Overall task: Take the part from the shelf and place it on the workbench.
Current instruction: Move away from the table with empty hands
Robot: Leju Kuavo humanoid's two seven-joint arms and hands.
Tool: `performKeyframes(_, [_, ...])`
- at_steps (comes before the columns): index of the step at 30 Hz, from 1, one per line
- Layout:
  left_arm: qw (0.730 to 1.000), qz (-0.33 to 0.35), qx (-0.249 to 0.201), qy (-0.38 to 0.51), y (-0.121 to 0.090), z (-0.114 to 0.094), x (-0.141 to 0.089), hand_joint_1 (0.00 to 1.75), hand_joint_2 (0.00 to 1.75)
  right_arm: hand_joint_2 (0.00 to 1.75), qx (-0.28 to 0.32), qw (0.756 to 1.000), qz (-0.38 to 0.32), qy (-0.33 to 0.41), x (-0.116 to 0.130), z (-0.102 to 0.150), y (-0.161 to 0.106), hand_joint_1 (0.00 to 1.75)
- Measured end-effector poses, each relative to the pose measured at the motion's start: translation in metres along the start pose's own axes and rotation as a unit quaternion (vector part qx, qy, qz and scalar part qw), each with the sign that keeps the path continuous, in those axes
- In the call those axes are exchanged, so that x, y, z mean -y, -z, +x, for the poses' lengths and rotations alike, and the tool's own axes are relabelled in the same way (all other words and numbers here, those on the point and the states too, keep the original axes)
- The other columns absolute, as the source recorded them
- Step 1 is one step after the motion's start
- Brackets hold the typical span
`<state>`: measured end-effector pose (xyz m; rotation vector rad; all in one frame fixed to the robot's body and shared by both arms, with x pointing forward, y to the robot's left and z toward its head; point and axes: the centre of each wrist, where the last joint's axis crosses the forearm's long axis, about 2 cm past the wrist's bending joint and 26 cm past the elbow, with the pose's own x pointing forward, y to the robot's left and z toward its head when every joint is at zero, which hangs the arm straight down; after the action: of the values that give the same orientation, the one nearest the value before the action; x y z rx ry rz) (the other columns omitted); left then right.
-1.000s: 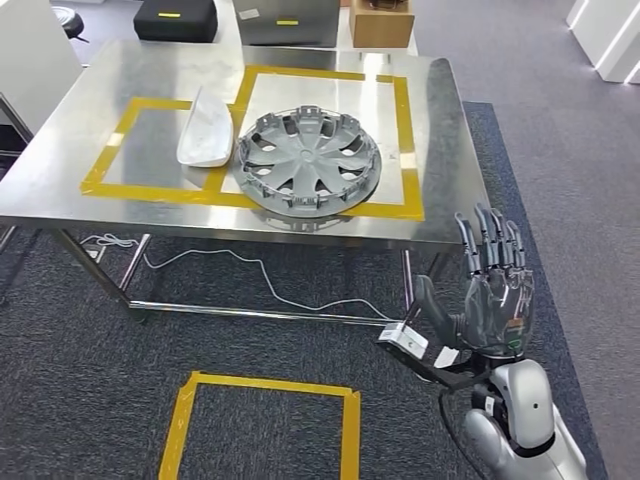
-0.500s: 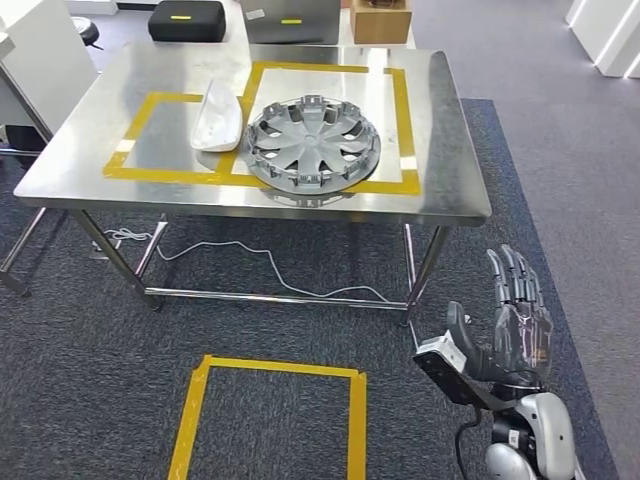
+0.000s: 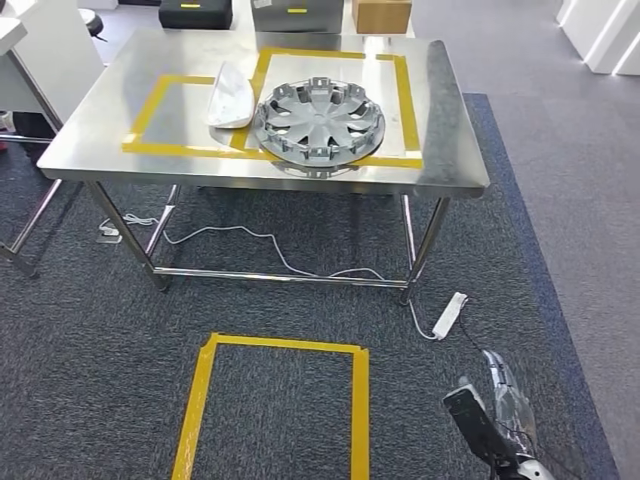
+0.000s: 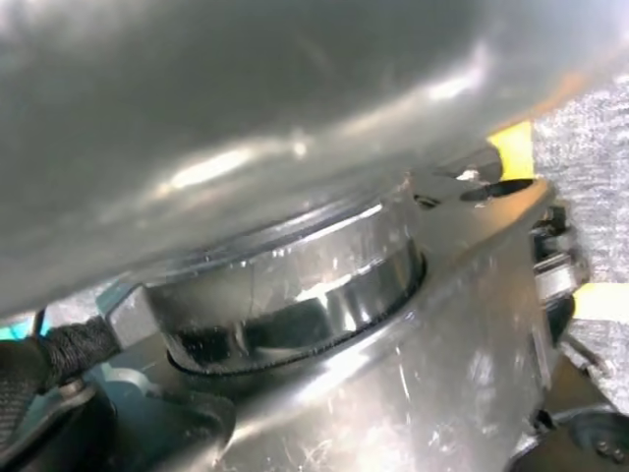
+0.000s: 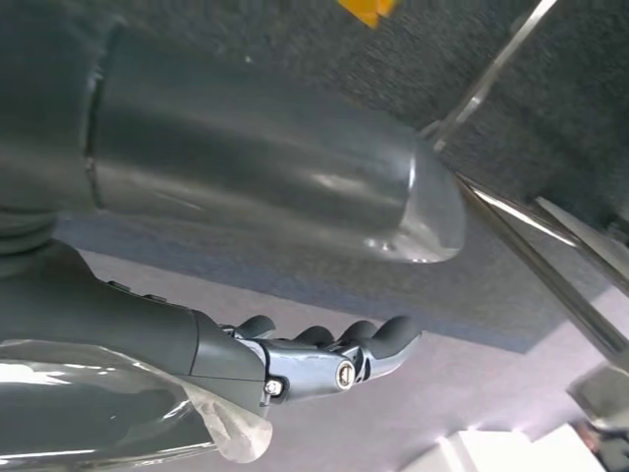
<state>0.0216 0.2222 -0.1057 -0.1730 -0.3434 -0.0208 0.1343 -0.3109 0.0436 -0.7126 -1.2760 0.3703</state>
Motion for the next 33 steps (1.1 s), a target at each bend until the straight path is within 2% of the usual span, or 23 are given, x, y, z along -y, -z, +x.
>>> performKeyframes(5, [1.000,0.009,0.004,-0.009,0.000,0.001,-0.001,0.00,0.00,0.00,-0.110,0.990,0.057,0.071,-0.021,-0.037,-0.012,0.00])
performKeyframes(11, [0.999,0.007,0.031,-0.015,0.002,0.011,0.000,0.00,0.00,0.00,-0.250,0.956,0.109,0.112,-0.056,-0.101,-0.022,0.00])
performKeyframes(15, [0.999,0.007,0.041,-0.017,0.003,0.013,-0.001,0.00,0.00,1.75,-0.355,0.914,0.159,0.113,-0.073,-0.127,-0.039,0.00])
performKeyframes(18, [0.999,0.009,0.042,-0.020,0.003,0.011,-0.003,0.00,0.00,1.75,-0.402,0.891,0.180,0.109,-0.084,-0.132,-0.053,0.00])
performKeyframes(22, [0.999,0.013,0.047,-0.025,0.003,0.011,-0.005,0.00,0.00,1.75,-0.425,0.872,0.212,0.120,-0.100,-0.126,-0.063,0.00])
performKeyframes(33, [0.997,0.031,0.060,-0.037,0.005,0.015,-0.010,0.00,0.00,1.75,-0.434,0.850,0.250,0.162,-0.114,-0.113,-0.063,0.00])
